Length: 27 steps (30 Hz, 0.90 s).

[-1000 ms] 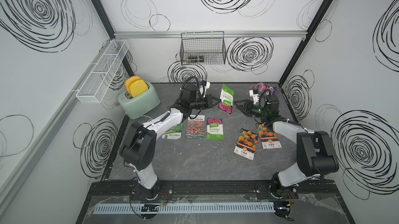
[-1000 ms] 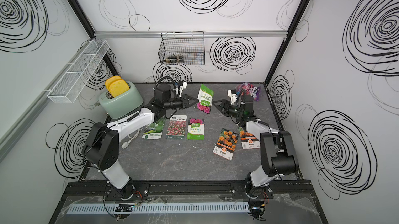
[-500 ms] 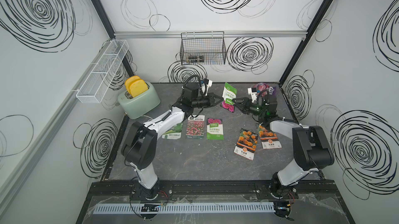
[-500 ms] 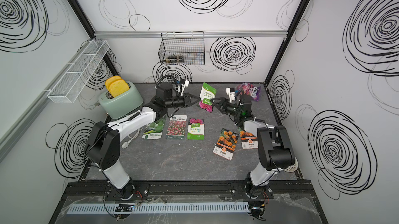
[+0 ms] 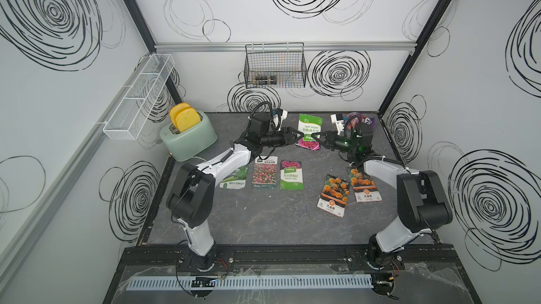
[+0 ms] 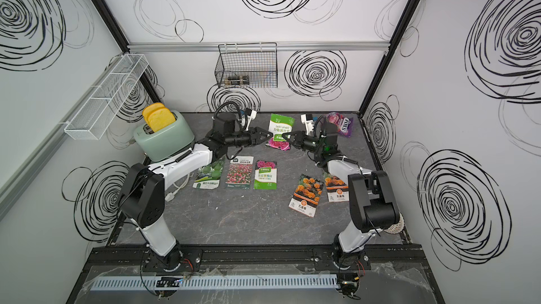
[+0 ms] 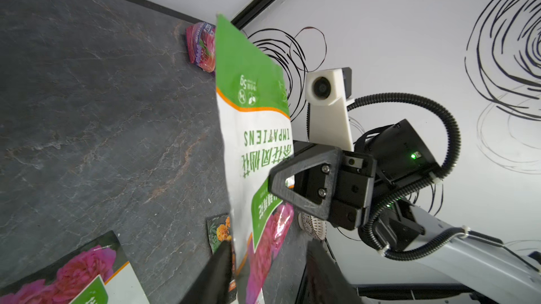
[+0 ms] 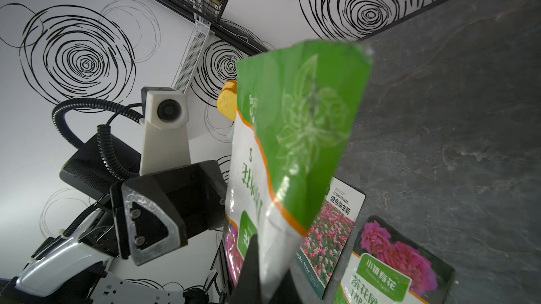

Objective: Arrange the seed packets in a row
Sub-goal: Pick up the seed packet from the center of the board.

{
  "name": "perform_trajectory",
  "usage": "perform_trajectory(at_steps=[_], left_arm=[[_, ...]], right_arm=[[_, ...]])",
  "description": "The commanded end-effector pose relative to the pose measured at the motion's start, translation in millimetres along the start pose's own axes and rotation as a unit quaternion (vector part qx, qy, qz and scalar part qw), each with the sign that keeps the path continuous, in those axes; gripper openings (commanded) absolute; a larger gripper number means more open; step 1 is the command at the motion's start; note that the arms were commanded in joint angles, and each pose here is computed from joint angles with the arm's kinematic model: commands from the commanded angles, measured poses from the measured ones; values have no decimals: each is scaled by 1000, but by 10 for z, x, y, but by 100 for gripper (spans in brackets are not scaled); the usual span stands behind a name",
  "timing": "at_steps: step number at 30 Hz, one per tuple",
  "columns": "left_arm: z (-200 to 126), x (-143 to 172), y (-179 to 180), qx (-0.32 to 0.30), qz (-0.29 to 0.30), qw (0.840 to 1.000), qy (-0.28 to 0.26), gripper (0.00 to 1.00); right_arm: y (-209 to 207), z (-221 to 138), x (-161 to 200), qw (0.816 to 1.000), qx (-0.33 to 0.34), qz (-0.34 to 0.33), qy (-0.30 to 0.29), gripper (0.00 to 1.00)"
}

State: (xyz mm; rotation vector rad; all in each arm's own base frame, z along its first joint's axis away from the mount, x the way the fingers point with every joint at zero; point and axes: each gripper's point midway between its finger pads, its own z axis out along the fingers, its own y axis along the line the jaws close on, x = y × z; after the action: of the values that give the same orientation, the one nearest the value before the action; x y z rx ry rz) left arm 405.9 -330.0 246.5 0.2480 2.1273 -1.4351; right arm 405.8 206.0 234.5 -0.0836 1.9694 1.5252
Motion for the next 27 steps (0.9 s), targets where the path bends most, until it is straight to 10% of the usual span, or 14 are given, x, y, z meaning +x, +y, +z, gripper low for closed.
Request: perform_trajectory(at_steps=[1, 6, 23, 27], left_arm=[[-165, -261, 24, -16, 56, 998, -17, 77], [-215, -391, 141, -17, 104, 994, 11, 92], [122, -62, 337, 37, 202, 975, 90, 83], [178, 18, 270, 58, 200, 973, 95, 46]], right_arm=[[136, -71, 114, 997, 14, -55, 51, 0], [152, -123, 263, 991, 25, -84, 102, 0], [132, -95, 621, 975, 52, -116, 181, 0], [104, -39, 635, 973, 58, -120, 188, 0]])
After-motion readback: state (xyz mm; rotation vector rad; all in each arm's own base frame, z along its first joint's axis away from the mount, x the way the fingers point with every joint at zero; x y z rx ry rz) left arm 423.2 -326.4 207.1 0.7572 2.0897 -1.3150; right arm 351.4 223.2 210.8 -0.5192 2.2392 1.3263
